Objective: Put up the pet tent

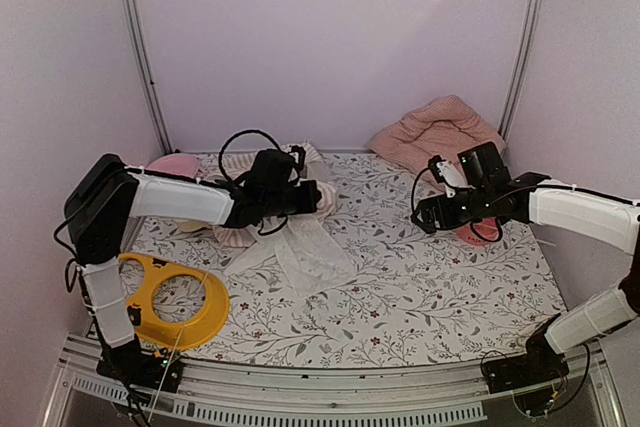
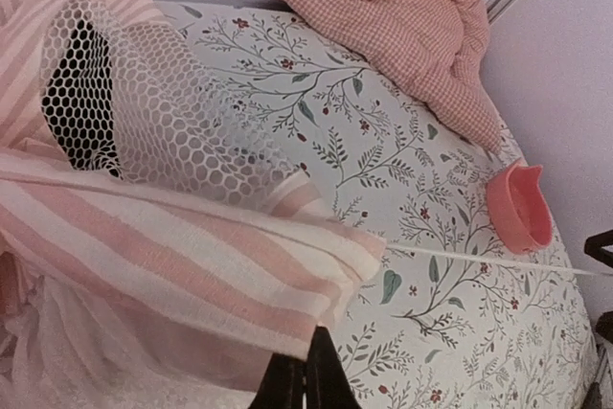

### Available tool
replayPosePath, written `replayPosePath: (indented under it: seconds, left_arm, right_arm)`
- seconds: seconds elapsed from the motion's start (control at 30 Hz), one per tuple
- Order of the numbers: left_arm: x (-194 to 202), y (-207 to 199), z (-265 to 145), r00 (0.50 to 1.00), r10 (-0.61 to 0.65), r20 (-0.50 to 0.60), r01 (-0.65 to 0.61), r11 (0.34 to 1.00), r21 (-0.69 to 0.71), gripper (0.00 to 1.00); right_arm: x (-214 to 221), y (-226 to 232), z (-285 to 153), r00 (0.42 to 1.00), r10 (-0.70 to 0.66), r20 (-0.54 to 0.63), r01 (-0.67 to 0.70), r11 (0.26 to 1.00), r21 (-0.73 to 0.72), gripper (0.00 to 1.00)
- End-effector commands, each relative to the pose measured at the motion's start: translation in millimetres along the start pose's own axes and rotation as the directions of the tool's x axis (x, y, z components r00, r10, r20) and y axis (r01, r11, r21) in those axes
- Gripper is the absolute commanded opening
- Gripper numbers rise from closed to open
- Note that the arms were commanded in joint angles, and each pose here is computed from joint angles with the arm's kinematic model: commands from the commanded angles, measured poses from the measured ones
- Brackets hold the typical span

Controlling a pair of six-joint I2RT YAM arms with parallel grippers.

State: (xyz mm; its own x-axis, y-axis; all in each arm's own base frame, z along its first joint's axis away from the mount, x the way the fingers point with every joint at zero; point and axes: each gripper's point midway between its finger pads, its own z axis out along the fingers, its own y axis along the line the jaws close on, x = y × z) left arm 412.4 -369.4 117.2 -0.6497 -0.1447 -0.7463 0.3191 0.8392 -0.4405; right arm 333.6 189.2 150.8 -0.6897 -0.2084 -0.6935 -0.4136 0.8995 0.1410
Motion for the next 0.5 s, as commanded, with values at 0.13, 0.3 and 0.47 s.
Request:
replayPosePath:
  seconds: [0.13, 0.3, 0.47]
  left_arm:
    - [-21.3, 38.2, -34.0, 0.997, 0.071, 0.009, -0.071, 0.995, -0.066, 0.00]
    - [-9.7, 44.3, -20.9, 0.992, 0.119, -0.032, -0.121, 0.991, -0.056, 0.00]
    - [16.0, 58.9, -4.7, 0.988, 0.119, -0.096, -0.126, 0.990, -0.070, 0.00]
  right_arm:
    - [-3.5, 47.4, -16.2, 0.995, -0.086, -0.058, 0.080, 0.992, -0.101, 0.98]
    - [-14.4, 41.0, -41.0, 0.998, -0.034, -0.048, 0.032, 0.998, -0.052, 0.99]
    - [8.6, 28.2, -58.5, 0.988, 0.024, -0.153, -0.021, 1.000, 0.020, 1.00]
